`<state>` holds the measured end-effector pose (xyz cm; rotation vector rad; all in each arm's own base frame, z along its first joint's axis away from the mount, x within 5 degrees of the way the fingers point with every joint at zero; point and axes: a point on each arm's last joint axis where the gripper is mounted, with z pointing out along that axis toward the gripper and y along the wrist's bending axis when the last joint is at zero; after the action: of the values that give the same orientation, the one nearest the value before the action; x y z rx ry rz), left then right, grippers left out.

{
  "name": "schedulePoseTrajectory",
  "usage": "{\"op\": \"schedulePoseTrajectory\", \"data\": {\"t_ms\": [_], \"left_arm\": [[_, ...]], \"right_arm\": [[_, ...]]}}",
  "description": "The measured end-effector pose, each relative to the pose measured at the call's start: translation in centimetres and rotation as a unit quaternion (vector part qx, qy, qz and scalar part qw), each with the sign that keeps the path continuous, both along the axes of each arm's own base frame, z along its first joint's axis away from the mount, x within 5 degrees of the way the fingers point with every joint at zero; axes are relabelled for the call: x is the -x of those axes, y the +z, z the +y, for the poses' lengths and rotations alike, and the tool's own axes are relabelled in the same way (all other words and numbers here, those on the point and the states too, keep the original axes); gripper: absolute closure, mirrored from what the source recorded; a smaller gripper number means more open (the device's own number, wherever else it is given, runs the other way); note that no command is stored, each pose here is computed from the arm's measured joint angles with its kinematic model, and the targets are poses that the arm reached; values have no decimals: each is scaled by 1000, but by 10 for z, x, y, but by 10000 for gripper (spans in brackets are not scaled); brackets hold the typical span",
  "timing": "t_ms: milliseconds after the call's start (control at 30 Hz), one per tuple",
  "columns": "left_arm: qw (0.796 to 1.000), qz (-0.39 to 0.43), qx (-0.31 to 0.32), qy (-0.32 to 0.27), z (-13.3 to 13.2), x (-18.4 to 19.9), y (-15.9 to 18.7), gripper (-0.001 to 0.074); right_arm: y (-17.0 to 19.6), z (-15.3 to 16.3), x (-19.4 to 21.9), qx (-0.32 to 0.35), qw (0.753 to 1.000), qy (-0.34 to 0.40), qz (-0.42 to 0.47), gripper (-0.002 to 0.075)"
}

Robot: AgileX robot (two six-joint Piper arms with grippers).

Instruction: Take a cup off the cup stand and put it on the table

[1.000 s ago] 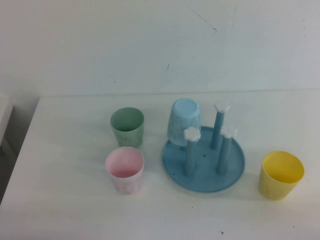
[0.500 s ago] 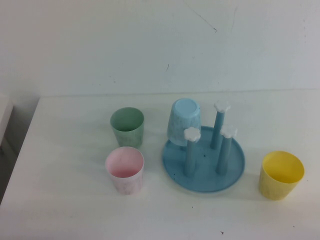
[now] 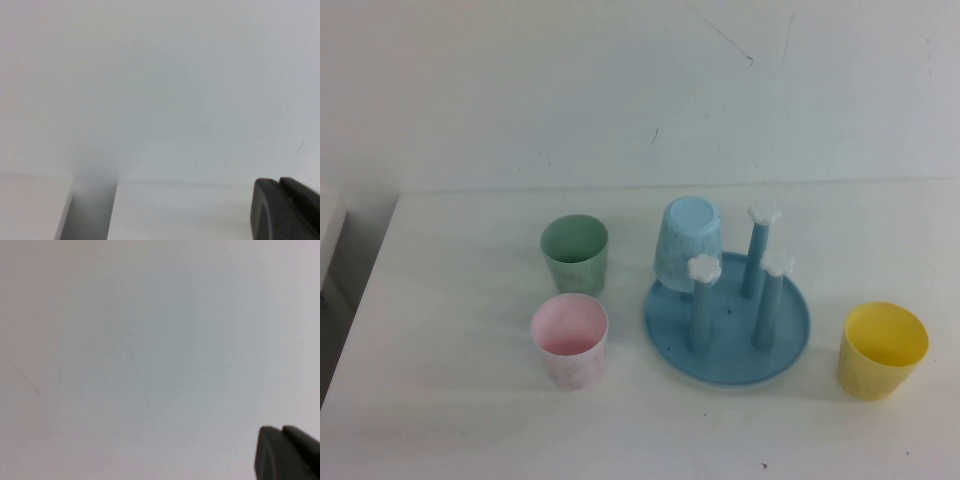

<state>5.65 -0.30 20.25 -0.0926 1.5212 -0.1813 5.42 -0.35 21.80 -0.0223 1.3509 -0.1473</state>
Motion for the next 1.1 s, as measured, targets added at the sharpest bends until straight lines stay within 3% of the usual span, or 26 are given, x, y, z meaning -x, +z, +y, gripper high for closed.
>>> {"op": "schedulePoseTrajectory", "data": {"t_ms": [300,533,700,933,1100], "left_arm": [[984,-177,9,-2,0,7,31,738],[975,-223,12,-2,0,11,39,738],[975,-222,25,-6,0,11,39,738],[994,-96,55,-7,1,15,67,738],[998,-8,60,-4,1,13,99,738]], "right_arm": [[31,4,13,19,983,14,-182,729],[35,4,16,15,977,19,-212,729],[45,3,14,1,988,16,-151,729],[85,-1,25,0,1000,-15,-10,729],[80,-4,6,-16,992,-24,123,729]]}}
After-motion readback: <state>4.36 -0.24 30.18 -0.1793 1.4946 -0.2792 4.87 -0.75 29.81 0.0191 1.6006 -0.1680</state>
